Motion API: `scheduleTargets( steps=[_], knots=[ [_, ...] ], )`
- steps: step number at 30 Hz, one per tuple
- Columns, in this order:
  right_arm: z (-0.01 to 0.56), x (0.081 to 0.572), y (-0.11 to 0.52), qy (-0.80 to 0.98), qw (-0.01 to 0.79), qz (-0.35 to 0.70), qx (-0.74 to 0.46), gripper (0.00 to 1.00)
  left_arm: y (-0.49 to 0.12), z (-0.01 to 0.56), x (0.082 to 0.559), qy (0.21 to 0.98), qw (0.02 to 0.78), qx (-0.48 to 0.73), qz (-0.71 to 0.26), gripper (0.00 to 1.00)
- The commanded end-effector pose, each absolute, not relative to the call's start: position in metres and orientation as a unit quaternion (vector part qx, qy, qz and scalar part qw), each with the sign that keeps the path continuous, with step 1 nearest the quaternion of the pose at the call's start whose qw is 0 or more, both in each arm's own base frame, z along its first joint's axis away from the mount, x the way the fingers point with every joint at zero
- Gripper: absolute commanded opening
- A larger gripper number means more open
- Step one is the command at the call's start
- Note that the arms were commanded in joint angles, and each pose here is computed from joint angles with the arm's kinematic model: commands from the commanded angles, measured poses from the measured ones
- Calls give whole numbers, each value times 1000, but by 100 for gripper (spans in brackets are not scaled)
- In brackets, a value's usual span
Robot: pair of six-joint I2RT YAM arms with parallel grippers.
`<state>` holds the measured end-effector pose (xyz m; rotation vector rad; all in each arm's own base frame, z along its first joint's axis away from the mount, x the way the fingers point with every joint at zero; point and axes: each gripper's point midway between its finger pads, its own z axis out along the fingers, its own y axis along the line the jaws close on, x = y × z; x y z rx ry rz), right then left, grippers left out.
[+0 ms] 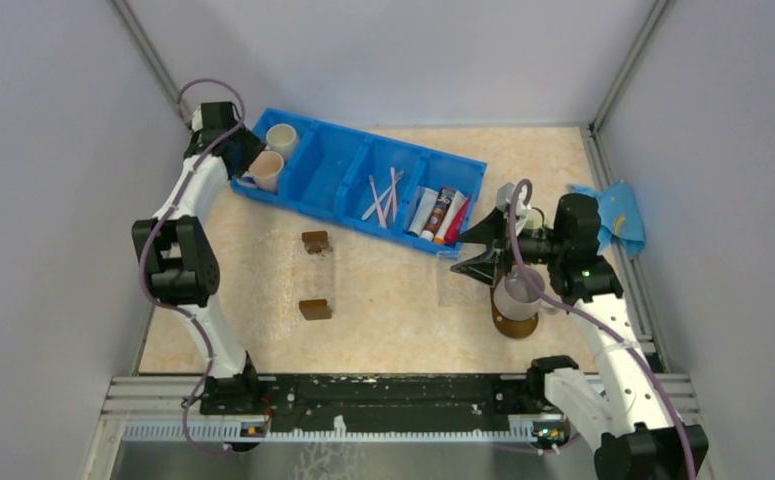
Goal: Prepare toiletry sets of a toothbrush and toothpaste on the tray
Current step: Pick up the cup from the storage box.
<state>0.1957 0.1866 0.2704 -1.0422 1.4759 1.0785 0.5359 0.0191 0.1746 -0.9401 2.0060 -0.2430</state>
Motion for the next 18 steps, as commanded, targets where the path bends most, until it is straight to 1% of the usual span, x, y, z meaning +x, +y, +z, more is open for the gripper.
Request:
scheduleTargets(
  steps=[1, 3, 4, 14, 18],
  knots=[
    [277, 195, 190, 593, 507, 438, -446, 67, 42, 162, 523, 806, 392, -442, -30, 59],
    [276, 195, 191, 593, 506, 437, -448, 67, 48, 157, 523, 807, 383, -449, -11, 54],
    [275, 195, 191, 594, 506, 436, -449, 67, 48, 154, 524, 809, 377, -451, -5, 53],
    [272, 196, 192, 598, 504, 431, -451, 67, 43, 127, 532, 824, 346, -449, -5, 55],
    [272, 197, 192, 598, 505, 429, -451, 67, 39, 115, 533, 828, 333, -451, -11, 53]
  ],
)
